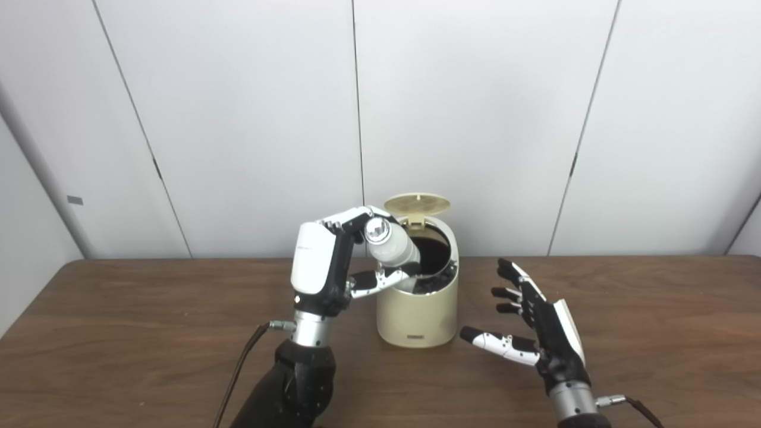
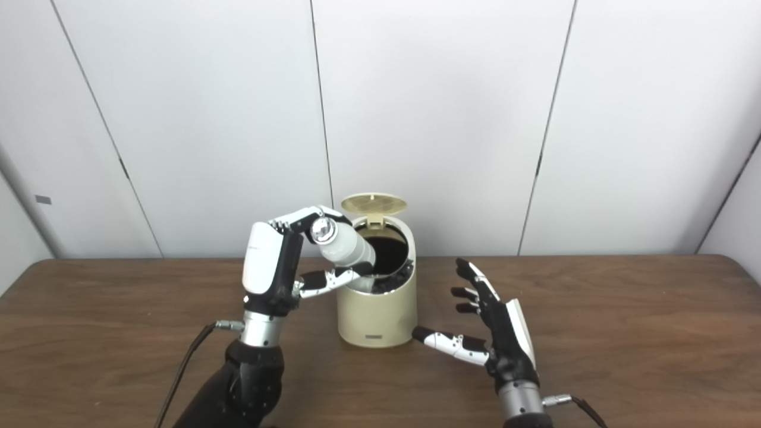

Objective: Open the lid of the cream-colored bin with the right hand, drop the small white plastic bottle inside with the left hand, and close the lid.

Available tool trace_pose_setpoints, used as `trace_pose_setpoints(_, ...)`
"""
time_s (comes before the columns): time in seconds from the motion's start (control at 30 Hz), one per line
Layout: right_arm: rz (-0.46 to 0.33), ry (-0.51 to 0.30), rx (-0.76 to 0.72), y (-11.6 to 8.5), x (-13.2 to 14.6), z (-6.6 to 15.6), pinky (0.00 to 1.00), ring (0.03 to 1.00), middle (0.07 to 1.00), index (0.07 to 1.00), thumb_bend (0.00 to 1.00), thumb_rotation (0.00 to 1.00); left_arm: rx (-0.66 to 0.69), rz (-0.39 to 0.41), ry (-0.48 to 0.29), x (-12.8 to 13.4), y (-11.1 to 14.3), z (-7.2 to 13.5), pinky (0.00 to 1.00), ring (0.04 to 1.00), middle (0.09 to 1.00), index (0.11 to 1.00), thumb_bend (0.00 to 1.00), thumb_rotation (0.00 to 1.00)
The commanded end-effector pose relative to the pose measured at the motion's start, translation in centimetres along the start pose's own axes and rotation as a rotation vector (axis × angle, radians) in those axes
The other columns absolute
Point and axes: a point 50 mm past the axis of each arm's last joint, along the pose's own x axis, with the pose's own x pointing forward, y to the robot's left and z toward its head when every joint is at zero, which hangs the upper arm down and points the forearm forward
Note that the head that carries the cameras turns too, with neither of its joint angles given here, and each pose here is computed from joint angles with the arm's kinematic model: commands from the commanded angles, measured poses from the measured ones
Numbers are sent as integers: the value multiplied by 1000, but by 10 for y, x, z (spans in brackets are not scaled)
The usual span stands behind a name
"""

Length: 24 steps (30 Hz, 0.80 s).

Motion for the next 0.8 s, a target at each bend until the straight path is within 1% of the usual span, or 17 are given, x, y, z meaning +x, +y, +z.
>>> trace_pose_setpoints(0.0, -22, -99, 11, -1, 10, 22, 701, 786, 885, 879, 868, 307, 5, 73, -85, 24, 3, 7, 334, 391, 469, 518, 502, 0)
trace_pose_setpoints(0.13, -24, -100, 9, -1, 10, 23, 697, 786, 884, 878, 872, 314, 21, 84, -98, 23, 0, 3, 313, 379, 464, 521, 501, 0)
trace_pose_setpoints(0.33, -21, -106, 10, 0, 10, 25, 689, 778, 881, 876, 878, 316, 28, 95, -98, 23, -5, 0, 329, 384, 462, 519, 501, 0)
trace_pose_setpoints(0.47, -21, -104, 13, 0, 9, 26, 681, 779, 882, 873, 871, 299, 25, 95, -95, 24, -8, -2, 331, 387, 462, 520, 501, 0)
trace_pose_setpoints(0.77, -18, -109, 15, 0, 10, 25, 693, 782, 887, 874, 860, 290, -4, 50, -54, 21, -15, -3, 337, 400, 476, 520, 502, 0)
